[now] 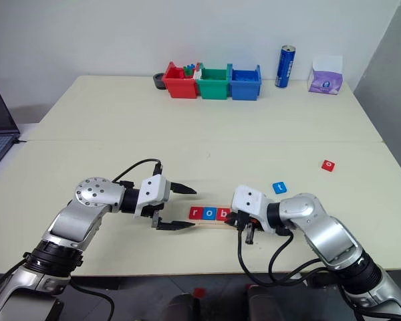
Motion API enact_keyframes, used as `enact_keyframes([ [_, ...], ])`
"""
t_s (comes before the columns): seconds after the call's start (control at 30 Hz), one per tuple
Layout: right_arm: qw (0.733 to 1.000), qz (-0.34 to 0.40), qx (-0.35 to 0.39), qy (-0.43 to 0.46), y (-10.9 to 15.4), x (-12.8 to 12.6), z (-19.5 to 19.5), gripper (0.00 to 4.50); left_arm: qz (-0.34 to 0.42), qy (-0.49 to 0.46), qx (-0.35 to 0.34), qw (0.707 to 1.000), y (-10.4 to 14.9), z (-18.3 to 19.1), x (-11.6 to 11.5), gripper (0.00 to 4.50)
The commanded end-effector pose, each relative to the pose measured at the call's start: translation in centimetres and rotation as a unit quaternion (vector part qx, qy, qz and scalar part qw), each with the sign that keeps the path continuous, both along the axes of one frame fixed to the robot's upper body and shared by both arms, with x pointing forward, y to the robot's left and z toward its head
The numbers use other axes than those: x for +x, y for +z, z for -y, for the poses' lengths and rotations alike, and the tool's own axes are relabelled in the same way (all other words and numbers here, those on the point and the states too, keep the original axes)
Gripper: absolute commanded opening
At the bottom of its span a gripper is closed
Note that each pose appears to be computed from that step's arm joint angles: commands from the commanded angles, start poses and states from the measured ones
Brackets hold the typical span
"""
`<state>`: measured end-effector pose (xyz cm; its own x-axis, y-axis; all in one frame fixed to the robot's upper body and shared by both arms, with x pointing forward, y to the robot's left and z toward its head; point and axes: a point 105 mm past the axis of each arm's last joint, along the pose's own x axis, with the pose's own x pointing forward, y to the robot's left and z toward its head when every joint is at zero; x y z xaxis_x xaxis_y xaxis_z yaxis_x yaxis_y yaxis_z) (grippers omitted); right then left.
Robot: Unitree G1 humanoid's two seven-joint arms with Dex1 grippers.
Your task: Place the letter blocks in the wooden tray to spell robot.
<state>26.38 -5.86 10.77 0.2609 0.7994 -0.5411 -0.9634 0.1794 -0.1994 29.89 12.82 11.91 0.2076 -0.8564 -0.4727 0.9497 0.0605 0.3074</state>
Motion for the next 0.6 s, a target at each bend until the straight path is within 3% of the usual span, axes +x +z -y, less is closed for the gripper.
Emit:
enact_keyframes([
  [0.03,1.0,0.022,-0.002,0.007,0.3,-0.2,-0.5,0.02,0.019,-0.005,-0.003,1.0,0.9,0.2,0.2,4.5],
  [0.6,0.999,0.032,-0.018,-0.023,-0.8,1.5,-0.8,0.02,0.021,-0.007,-0.002,1.0,1.0,0.2,0.1,4.5],
])
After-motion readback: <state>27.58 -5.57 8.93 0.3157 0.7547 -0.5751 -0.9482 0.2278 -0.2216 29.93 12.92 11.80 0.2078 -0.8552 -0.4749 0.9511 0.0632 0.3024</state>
